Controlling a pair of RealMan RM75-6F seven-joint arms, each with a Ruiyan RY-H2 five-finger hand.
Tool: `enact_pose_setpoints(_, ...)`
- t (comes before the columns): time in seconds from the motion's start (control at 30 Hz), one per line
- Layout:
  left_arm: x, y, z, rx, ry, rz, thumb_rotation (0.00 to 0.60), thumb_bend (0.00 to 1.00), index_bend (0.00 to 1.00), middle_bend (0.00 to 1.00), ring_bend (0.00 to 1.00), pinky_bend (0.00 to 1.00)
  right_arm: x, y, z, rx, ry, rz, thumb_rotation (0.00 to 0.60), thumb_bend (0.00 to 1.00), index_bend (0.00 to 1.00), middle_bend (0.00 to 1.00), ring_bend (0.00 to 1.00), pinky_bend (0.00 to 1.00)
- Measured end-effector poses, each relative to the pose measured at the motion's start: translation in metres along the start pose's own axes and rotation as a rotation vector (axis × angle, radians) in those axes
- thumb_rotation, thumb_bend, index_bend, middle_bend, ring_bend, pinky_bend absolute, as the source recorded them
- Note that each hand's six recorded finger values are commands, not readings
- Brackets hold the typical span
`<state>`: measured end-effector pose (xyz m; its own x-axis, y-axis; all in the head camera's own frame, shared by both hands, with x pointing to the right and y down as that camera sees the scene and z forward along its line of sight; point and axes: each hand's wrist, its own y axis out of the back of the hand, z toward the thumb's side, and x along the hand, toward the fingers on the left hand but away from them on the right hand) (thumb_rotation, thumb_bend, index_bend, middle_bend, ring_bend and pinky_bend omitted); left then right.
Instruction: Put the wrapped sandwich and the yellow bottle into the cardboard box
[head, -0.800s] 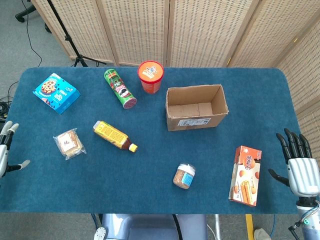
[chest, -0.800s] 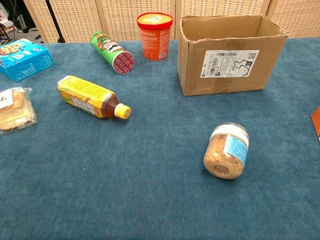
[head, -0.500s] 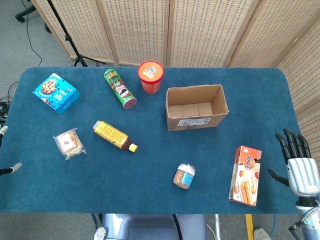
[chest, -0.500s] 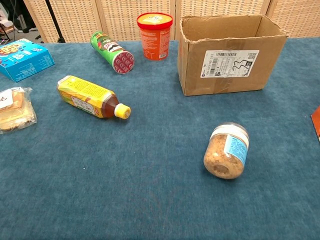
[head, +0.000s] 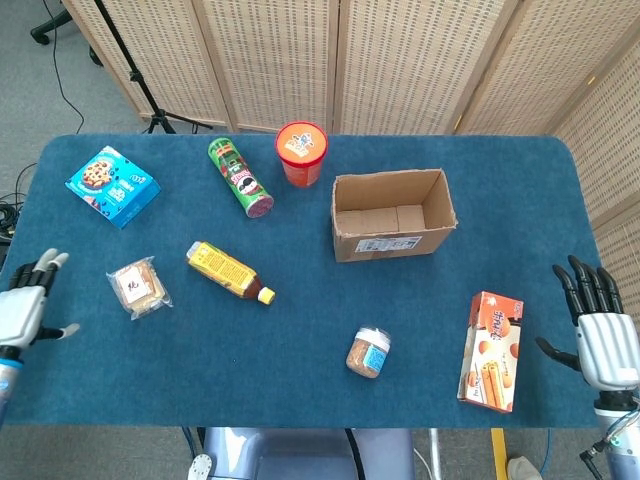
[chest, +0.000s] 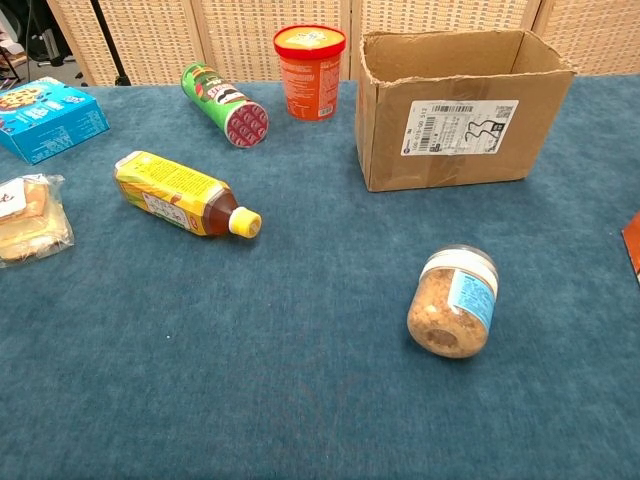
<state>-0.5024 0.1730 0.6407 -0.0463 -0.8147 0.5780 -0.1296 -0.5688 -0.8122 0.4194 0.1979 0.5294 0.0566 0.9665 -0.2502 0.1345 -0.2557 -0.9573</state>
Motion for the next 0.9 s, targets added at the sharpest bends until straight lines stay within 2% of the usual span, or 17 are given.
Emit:
enact_pose_setpoints(0.13,0.024,-0.017,0.019,0.016,-0.043,-0.059,0.6,0.0,0.0,0.0,0.0,0.0,-0.001,0.0,-0.002,-0.005,-0.006,0.006,0.6,0.0,0.0,0.0,0.0,0.0)
enact_pose_setpoints(0.3,0.049,-0.03,0.043,0.011,-0.091,-0.1,0.6,0.0,0.0,0.0,0.0,0.01,-0.001,0.002,-0.006,-0.011,-0.018,0.003,0.6,0.0,0.0,0.0,0.0,0.0)
enact_pose_setpoints(0.37,0.055,-0.034,0.049,0.017,-0.101,-0.103,0.6,0.0,0.03,0.01,0.01,0.05,-0.001,0.003,-0.007,-0.014,-0.023,0.001,0.6,0.0,0.0,0.0,0.0,0.0)
enact_pose_setpoints(0.4,0.059,-0.035,0.053,0.021,-0.106,-0.102,0.6,0.0,0.07,0.04,0.04,0.09,-0.001,0.003,-0.008,-0.013,-0.023,0.001,0.6,0.0,0.0,0.0,0.0,0.0)
enact_pose_setpoints(0.43,0.061,-0.036,0.056,0.023,-0.11,-0.101,0.6,0.0,0.16,0.13,0.11,0.17,-0.001,0.003,-0.008,-0.013,-0.023,0.002,0.6,0.0,0.0,0.0,0.0,0.0)
enact_pose_setpoints(0.47,0.064,-0.037,0.059,0.025,-0.113,-0.099,0.6,0.0,0.29,0.25,0.2,0.26,0.0,0.003,-0.008,-0.013,-0.023,0.003,0.6,0.0,0.0,0.0,0.0,0.0)
enact_pose_setpoints(0.57,0.069,-0.04,0.066,0.031,-0.129,-0.09,0.6,0.04,0.59,0.54,0.41,0.41,0.0,0.001,-0.007,-0.011,-0.021,0.009,0.6,0.0,0.0,0.0,0.0,0.0)
enact_pose_setpoints(0.67,0.07,-0.039,0.072,0.039,-0.144,-0.072,0.6,0.09,0.66,0.61,0.47,0.45,0.0,0.001,-0.008,-0.011,-0.023,0.012,0.6,0.0,0.0,0.0,0.0,0.0)
enact_pose_setpoints(0.9,0.059,-0.028,0.091,0.01,-0.223,-0.012,0.6,0.09,0.68,0.62,0.47,0.46,0.0,0.001,-0.008,-0.016,-0.026,0.016,0.6,0.0,0.0,0.0,0.0,0.0)
